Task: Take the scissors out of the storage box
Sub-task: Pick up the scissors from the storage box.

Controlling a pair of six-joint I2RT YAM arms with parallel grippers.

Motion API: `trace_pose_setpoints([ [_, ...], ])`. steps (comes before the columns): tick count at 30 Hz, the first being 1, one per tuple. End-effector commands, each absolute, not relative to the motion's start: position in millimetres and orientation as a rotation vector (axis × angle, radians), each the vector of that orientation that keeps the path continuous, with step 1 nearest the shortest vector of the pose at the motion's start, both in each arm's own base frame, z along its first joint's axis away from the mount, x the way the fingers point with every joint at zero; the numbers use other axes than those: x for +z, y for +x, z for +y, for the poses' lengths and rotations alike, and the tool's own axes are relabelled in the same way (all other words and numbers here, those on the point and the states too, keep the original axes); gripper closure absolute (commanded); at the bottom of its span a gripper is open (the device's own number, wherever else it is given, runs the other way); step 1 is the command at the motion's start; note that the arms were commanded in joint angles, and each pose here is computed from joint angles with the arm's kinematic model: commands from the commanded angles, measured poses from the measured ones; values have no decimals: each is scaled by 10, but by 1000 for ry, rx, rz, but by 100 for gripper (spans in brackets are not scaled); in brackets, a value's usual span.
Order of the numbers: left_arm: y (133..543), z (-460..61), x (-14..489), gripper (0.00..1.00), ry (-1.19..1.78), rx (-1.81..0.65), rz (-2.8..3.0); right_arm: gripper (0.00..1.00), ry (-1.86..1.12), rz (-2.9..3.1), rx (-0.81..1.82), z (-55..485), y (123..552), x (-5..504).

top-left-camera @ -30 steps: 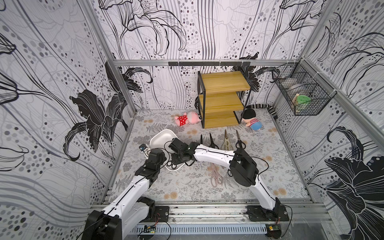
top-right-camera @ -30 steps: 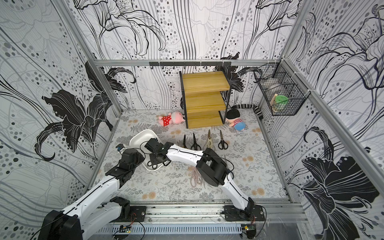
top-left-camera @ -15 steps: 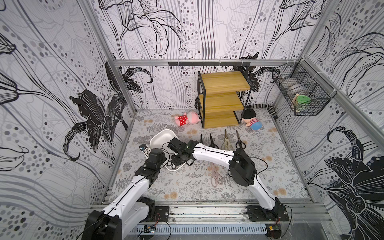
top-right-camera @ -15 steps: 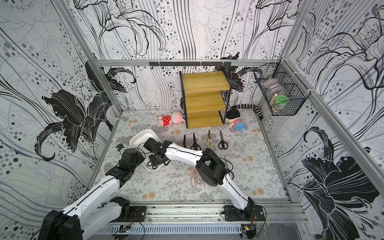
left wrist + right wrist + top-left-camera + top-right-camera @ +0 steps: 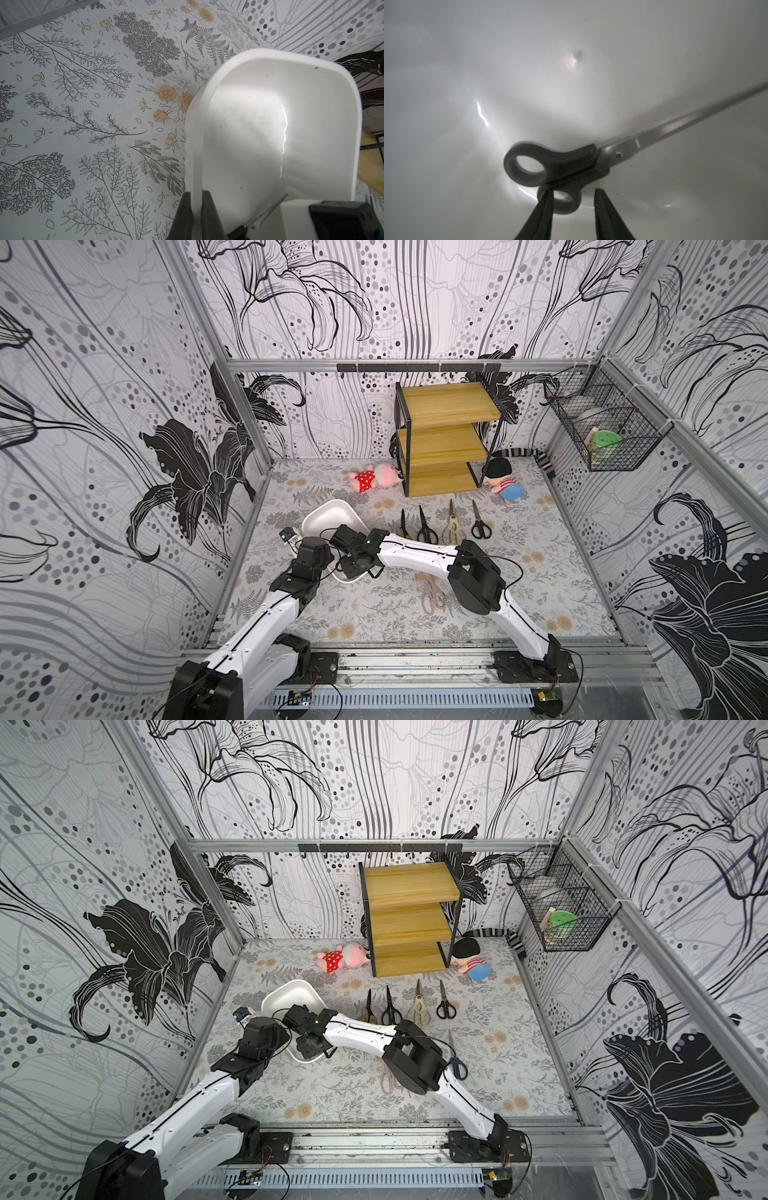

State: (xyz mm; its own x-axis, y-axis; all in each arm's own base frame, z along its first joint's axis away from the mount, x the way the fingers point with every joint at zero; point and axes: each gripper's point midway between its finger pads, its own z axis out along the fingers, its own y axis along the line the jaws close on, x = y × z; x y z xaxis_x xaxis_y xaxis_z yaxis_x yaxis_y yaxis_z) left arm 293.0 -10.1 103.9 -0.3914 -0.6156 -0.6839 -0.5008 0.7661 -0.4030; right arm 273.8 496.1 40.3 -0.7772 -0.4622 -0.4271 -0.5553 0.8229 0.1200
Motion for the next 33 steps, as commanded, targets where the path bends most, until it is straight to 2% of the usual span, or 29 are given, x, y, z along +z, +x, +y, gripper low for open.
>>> trace_pose_setpoints([
  [1,2974,-62,1134,100,-841,-155,2037,65,-674,2648,85,4645,2830,-15],
  [5,2971,-67,1128,100,-838,-154,2043,72,-600,2624,62,4606,2903,-124],
  [10,2973,-78,1112,100,-837,-159,2049,75,-559,2572,74,4601,2975,-177],
  [16,2973,-76,1108,100,-837,-157,2051,90,-566,2556,101,4617,2982,-279],
  [21,2977,-67,1103,100,-840,-150,2051,99,-576,2512,147,4622,2990,-153],
  [33,3021,46,1123,100,-862,-111,2046,100,-615,2448,272,4581,2933,229],
])
